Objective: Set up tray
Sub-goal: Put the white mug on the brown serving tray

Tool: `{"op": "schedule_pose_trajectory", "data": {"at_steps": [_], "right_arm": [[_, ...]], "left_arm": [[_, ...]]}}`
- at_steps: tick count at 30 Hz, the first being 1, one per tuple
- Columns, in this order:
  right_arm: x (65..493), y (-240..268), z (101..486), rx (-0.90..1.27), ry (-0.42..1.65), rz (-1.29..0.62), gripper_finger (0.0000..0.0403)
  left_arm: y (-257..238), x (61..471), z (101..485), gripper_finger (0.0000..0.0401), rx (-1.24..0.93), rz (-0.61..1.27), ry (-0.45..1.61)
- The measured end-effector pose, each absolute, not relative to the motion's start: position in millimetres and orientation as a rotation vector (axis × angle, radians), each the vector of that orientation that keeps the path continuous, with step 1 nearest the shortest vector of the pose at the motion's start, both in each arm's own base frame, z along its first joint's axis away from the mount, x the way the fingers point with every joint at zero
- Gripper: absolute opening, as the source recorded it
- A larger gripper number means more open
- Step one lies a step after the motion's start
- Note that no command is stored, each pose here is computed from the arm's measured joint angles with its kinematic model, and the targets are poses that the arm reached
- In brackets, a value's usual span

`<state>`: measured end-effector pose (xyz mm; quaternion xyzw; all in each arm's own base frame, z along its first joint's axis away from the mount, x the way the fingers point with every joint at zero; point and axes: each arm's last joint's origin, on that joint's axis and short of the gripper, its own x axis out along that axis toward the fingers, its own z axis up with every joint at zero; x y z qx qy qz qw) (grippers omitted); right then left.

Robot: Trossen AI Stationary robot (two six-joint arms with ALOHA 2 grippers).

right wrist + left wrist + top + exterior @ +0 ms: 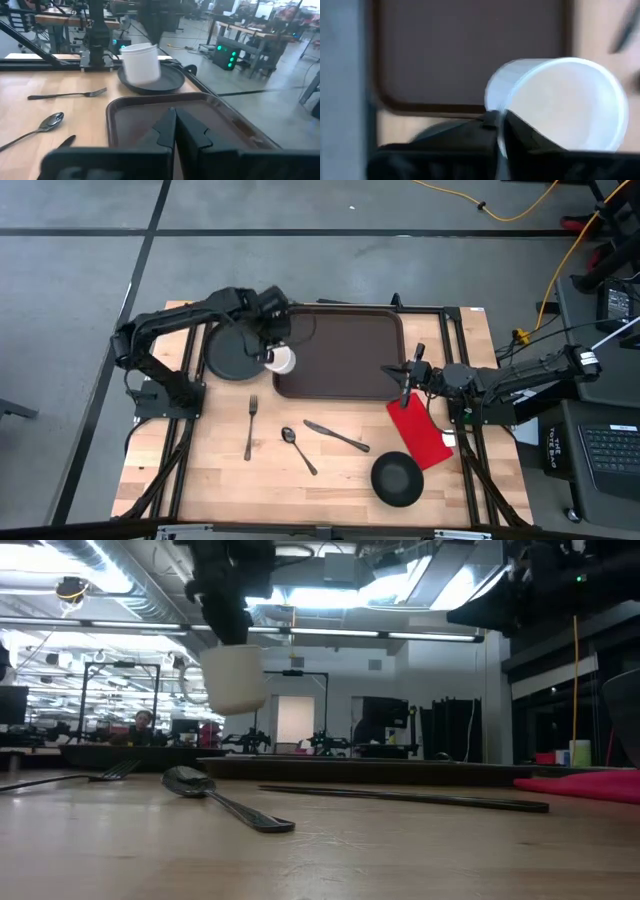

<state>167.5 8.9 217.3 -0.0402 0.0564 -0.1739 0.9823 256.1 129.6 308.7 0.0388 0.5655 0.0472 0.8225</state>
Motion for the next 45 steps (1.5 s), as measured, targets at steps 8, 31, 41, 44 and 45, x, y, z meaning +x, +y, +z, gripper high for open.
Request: {"op": "schedule_pose_trajectory", "data": {"at_steps": [8, 31, 41, 44, 45], "right_arm": [[170.3, -10.1, 226.8, -0.044, 0.087, -0.381, 0.0014], [166.3, -46.5, 223.1, -0.037, 0.191, -0.528, 0.0014], [170.8, -49.6, 216.1, -0.037, 0.236, -0.538, 0.0014], [172.4, -50.1, 214.0, -0.039, 0.248, -0.538, 0.0014], [172.8, -50.1, 213.9, -0.040, 0.248, -0.538, 0.0014]], "left_arm": [[190.0, 265.6, 307.4, 0.0003, 0.136, 0.048, 1.202], [289.9, 324.3, 275.7, 0.0003, 0.292, -0.113, 1.294], [304.6, 331.4, 276.6, 0.0003, 0.307, -0.103, 1.256], [305.0, 330.7, 276.8, 0.0003, 0.284, -0.090, 1.255], [304.8, 330.4, 276.7, 0.0003, 0.276, -0.088, 1.258]]}}
